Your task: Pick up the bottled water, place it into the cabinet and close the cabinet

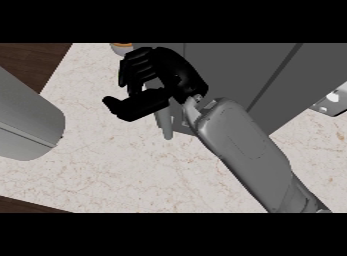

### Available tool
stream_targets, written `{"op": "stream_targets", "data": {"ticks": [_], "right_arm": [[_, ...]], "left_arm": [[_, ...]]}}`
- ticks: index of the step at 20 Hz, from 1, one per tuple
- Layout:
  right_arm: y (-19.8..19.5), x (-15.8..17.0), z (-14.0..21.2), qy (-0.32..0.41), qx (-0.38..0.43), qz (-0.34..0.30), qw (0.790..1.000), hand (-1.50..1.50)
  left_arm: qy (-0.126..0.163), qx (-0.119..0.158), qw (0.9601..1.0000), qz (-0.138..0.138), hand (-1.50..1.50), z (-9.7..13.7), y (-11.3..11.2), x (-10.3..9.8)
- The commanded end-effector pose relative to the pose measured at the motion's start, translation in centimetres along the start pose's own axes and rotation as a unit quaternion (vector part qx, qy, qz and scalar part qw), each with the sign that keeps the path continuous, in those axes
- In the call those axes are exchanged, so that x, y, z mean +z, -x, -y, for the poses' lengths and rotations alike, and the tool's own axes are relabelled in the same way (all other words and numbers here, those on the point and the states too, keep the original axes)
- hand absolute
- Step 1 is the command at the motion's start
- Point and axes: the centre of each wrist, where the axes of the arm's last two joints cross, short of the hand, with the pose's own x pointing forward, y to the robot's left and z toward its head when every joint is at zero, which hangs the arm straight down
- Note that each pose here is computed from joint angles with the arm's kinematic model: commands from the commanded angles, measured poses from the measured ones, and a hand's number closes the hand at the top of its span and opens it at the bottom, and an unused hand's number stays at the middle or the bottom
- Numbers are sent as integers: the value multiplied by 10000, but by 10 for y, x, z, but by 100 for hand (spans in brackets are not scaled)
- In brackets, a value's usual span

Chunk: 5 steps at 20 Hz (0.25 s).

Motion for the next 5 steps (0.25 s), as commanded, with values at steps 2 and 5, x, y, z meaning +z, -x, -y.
{"op": "stream_targets", "data": {"ticks": [2,5], "right_arm": [[-18,-22,27,1023,-620,223,9926,-150],[-11,-24,29,1048,-709,186,9918,-150]], "left_arm": [[-48,-21,10000,20,-150,-7,1,4],[-43,38,10000,6,-150,-3,2,11]]}}
